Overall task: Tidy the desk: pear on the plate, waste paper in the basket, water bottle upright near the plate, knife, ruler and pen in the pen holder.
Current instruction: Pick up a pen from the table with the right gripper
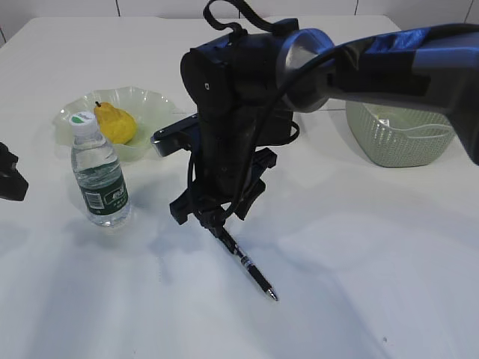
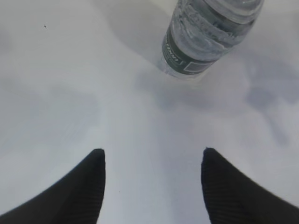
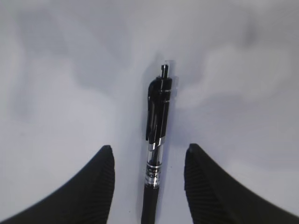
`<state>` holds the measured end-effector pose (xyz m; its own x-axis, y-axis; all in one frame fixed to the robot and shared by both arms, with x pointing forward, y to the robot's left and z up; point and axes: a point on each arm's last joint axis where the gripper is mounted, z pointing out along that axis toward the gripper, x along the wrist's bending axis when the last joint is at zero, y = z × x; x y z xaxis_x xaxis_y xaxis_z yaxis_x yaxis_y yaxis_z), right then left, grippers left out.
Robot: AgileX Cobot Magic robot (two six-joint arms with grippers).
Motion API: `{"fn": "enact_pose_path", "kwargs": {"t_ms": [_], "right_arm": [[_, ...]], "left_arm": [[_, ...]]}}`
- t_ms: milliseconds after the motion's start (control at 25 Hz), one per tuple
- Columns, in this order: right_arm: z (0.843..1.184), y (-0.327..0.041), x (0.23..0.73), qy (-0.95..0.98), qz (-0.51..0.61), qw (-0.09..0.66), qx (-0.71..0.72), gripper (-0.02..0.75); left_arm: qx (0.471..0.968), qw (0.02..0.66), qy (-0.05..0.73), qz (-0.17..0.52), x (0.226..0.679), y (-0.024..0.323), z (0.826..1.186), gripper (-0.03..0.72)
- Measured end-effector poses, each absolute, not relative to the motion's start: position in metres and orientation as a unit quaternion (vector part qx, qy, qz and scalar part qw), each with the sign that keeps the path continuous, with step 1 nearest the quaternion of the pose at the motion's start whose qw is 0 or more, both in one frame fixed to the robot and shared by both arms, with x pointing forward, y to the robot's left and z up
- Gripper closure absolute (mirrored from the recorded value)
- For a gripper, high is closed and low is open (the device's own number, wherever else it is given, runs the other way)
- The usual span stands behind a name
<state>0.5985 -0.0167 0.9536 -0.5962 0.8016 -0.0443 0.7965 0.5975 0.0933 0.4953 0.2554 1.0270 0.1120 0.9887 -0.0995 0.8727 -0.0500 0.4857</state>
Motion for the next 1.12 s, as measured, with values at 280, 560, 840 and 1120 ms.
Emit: {"fn": "enact_pose_path", "kwargs": {"t_ms": [280,560,840,1120], "right_arm": [[0.933,-0.014,0.6,0.893,0.018,0.03,0.449,0.374],[0.92,-0.012,0.602,0.892,0.015,0.024,0.451,0.374],[0.918,-0.012,0.604,0.892,0.023,0.028,0.451,0.374],[0.918,-0.019,0.61,0.887,0.023,0.029,0.46,0.378]], "left_arm": [[0.712,0.22,0.653,0.132,0.495,0.255,1.027,0.232],[0.712,0.22,0.653,0.132,0.495,0.255,1.027,0.232],[0.713,0.219,0.653,0.131,0.495,0.255,1.027,0.232],[0.713,0.219,0.653,0.131,0.495,0.255,1.027,0.232]]}}
